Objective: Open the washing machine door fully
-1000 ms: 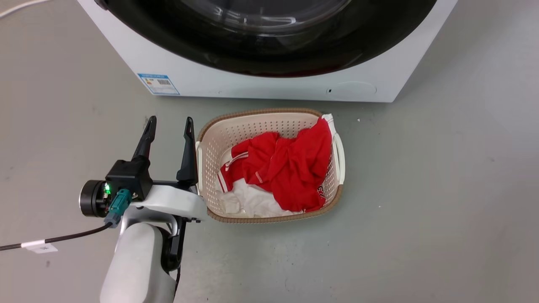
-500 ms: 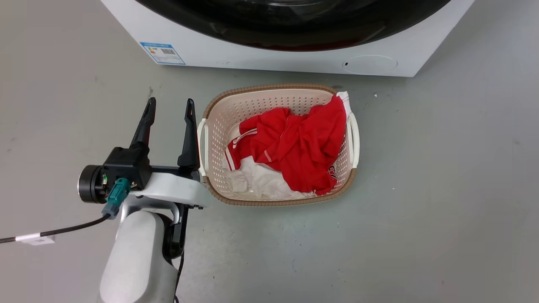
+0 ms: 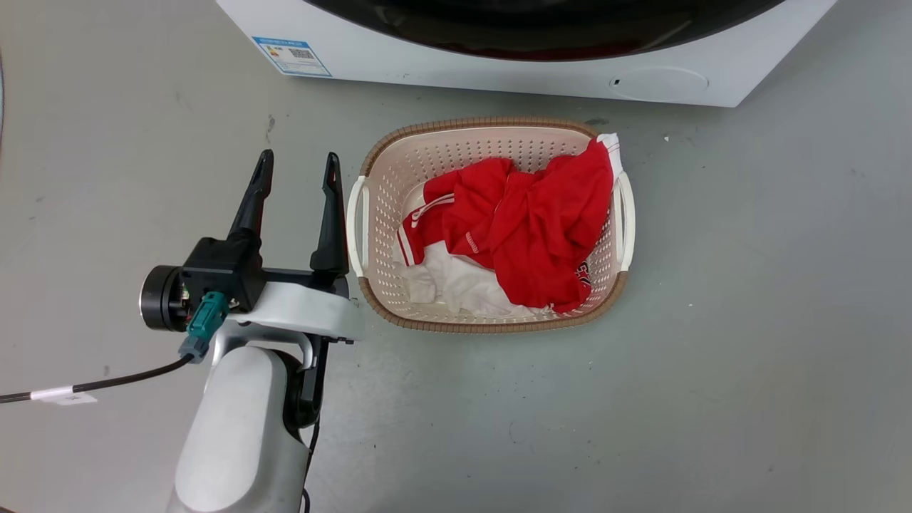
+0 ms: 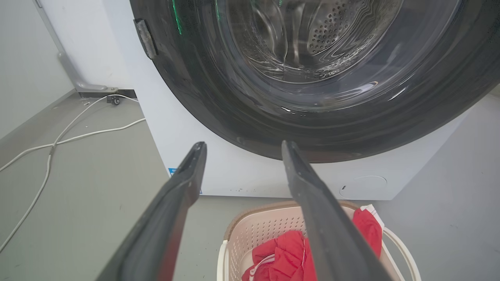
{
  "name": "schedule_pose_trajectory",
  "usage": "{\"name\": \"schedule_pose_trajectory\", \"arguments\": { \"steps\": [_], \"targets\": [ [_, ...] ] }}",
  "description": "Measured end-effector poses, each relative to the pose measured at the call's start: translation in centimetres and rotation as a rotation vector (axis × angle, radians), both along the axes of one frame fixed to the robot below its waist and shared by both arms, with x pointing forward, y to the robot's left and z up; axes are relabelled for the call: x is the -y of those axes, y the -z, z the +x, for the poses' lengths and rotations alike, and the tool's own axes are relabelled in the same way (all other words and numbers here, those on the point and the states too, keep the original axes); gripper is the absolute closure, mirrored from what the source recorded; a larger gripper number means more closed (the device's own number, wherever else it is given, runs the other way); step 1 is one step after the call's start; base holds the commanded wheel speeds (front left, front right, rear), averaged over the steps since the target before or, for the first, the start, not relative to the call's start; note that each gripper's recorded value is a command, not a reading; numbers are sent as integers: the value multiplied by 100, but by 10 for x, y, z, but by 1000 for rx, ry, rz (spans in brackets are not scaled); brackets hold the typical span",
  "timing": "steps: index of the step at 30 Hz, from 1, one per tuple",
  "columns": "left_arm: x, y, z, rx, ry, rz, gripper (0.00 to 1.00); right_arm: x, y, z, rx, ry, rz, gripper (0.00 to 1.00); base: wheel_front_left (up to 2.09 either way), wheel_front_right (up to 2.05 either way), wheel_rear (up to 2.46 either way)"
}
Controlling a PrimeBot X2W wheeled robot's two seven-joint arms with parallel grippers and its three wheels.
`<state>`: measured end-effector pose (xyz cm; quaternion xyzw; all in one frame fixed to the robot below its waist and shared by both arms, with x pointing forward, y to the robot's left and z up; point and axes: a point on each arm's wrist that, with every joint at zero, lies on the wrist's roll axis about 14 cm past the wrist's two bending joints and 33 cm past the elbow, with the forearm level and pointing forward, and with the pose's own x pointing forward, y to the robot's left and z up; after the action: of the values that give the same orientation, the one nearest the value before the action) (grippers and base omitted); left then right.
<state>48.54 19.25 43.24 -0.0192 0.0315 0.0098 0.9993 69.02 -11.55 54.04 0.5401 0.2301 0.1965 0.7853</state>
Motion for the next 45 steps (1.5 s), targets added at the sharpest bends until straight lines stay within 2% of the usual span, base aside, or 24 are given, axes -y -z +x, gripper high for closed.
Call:
{"name": "schedule_pose_trajectory", "arguments": {
  "steps": [11,18,27,45],
  "targets": [
    [-1,6,0,-14,-5,5,0,-11,19,-1,-68,-87,-31,100,0,0,0],
    [2,1,2,-2,-1,2,0,-10,18,-13,-101,-145,-34,100,0,0,0],
    [6,-16,0,35,3,-8,0,-5,17,-43,-142,-199,-48,100,0,0,0],
    [17,-35,-20,57,31,-19,0,-33,20,-120,-172,-352,-41,100,0,0,0]
  ]
}}
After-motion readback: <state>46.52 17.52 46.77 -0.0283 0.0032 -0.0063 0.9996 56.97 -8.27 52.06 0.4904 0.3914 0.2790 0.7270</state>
